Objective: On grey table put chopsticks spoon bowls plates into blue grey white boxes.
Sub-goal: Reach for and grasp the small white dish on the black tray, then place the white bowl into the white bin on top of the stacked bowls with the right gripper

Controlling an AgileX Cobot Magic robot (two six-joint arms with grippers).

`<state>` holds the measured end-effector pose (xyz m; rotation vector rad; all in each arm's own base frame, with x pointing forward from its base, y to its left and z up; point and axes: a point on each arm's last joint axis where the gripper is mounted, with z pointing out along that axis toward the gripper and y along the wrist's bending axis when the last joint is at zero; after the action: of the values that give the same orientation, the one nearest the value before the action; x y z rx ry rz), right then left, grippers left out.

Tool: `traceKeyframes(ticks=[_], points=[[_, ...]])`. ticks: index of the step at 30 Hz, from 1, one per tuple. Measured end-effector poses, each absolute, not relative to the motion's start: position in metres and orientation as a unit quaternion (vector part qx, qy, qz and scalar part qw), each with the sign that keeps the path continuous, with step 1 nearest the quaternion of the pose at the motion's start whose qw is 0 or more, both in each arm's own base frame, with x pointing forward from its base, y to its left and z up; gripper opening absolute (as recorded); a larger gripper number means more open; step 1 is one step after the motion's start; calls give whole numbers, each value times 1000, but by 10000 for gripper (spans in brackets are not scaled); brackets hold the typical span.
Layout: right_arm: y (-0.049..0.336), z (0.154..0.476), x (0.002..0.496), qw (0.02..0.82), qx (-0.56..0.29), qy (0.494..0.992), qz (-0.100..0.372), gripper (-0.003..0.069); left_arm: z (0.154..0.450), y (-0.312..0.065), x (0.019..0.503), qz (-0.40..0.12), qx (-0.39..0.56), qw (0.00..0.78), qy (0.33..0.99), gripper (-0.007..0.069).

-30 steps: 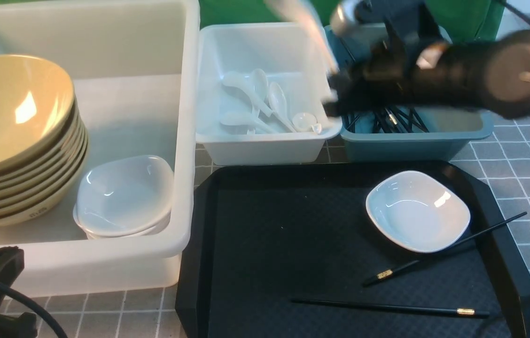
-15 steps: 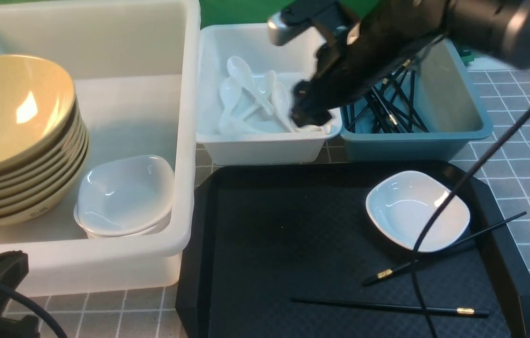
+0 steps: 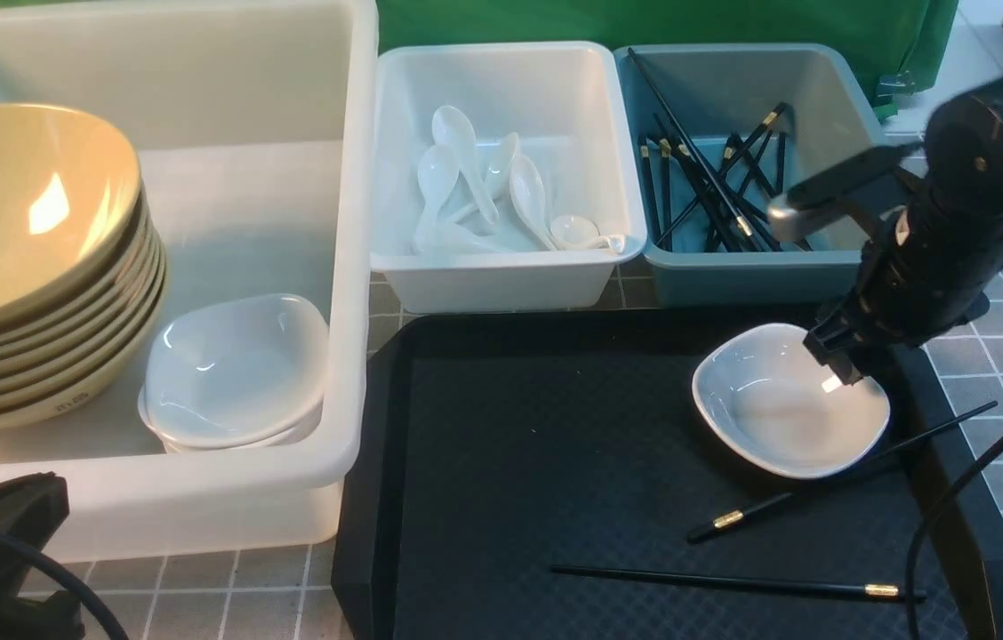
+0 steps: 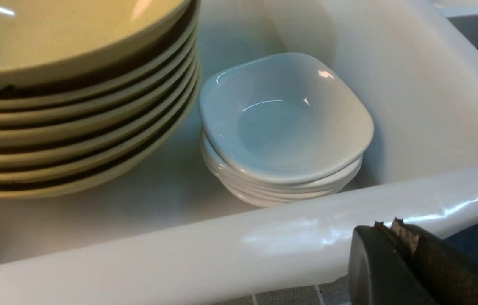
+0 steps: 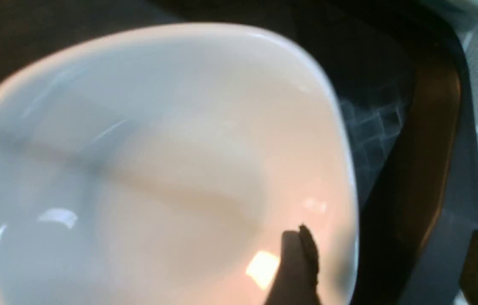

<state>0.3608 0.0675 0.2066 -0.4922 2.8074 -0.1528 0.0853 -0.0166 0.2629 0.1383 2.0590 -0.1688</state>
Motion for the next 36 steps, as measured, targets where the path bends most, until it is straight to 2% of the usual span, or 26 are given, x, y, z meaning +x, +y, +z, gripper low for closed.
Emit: traceKeyframes(ticks=[5, 9, 13, 14, 15, 16, 20, 26, 28, 29, 31, 33, 35, 36], points=[[64, 185, 373, 147, -160, 975, -32, 505, 263, -17, 85, -70, 57, 510, 855, -11], [70, 169, 373, 120, -160, 980, 3, 454, 263, -17, 85, -70, 57, 510, 855, -11], [76, 169, 369, 100, -172, 979, 49, 289, 263, -17, 85, -70, 58, 510, 855, -11], [76, 169, 368, 98, -173, 979, 50, 271, 263, -17, 85, -70, 58, 510, 855, -11], [78, 175, 364, 91, -172, 979, 66, 212, 263, -17, 85, -70, 58, 510, 855, -11], [78, 176, 364, 91, -173, 978, 67, 206, 263, -17, 85, -70, 58, 510, 855, -11], [79, 214, 354, 113, -180, 974, 82, 81, 263, -17, 85, -70, 58, 510, 855, -11], [94, 293, 339, 197, -219, 951, 89, 66, 266, -16, 81, -70, 58, 524, 847, -11], [125, 333, 331, 254, -255, 927, 108, 66, 269, -16, 76, -69, 58, 543, 835, -11], [128, 338, 331, 262, -256, 924, 112, 66, 269, -16, 76, -69, 58, 544, 834, -11], [158, 359, 327, 312, -274, 898, 143, 66, 272, -16, 71, -68, 60, 557, 826, -11], [196, 371, 323, 359, -293, 867, 186, 66, 273, -15, 67, -67, 62, 567, 818, -11], [245, 371, 318, 392, -306, 834, 239, 66, 275, -15, 64, -64, 65, 576, 813, -11], [256, 369, 315, 395, -311, 828, 248, 66, 275, -15, 64, -64, 65, 576, 813, -11]])
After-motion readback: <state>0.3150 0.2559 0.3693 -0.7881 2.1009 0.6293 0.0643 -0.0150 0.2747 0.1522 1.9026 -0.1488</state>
